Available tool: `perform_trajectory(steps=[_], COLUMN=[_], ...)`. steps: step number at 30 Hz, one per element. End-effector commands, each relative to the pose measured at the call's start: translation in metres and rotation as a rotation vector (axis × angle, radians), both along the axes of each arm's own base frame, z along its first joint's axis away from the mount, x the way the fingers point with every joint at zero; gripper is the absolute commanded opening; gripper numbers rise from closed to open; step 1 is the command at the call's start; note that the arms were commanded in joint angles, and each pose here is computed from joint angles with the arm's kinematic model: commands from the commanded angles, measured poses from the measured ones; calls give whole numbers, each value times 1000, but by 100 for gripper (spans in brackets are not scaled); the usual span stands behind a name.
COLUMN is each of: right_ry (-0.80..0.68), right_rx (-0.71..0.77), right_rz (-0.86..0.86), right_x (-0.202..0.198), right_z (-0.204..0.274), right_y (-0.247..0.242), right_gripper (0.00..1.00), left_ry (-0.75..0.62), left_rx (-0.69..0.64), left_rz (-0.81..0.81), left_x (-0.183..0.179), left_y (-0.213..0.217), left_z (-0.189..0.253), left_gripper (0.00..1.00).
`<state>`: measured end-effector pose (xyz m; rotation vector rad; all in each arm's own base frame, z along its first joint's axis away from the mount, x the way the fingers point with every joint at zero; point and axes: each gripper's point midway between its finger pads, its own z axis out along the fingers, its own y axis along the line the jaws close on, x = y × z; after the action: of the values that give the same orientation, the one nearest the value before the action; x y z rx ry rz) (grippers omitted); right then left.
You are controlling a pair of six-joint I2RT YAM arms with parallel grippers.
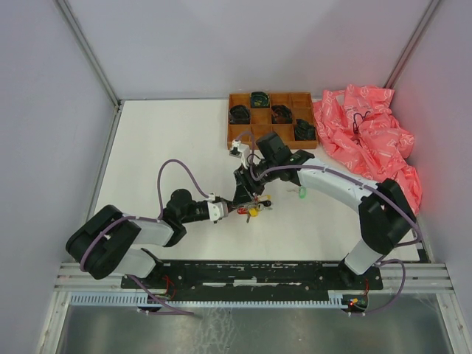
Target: Put the keys on the keyring
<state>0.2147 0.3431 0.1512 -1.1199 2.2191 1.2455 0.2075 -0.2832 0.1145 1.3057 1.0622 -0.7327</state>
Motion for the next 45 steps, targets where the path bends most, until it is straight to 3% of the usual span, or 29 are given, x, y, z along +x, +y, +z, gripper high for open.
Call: perform_trajectory(steps=[1, 3, 18, 23, 32, 36, 45], right_ry=[-42, -39, -49, -87, -255, -316, -464], right_rx=[71, 70, 87, 101, 166, 202, 310], right_rz=[88, 104, 141, 129, -25, -106, -343], right_x=[-2, -5, -18, -16, 2, 10, 34], right_z=[14, 12, 20, 27, 48, 51, 71], right_y=[9, 8, 1, -1, -4, -6, -12], right_gripper=[58, 56, 10, 1, 1, 1, 1], left_ry=[-63, -62, -62, -50, 7, 69, 347], left_rx=[-17, -19, -46, -62, -182, -291, -516], left_rz=[-29, -29, -30, -20, 41, 121, 226], left_x=[-4, -5, -8, -6, -5, -5, -2], left_y=[-1, 0, 2, 5, 13, 25, 39], left_z=[10, 10, 13, 14, 35, 49, 81], left_gripper=[4, 4, 4, 6, 35, 42, 53])
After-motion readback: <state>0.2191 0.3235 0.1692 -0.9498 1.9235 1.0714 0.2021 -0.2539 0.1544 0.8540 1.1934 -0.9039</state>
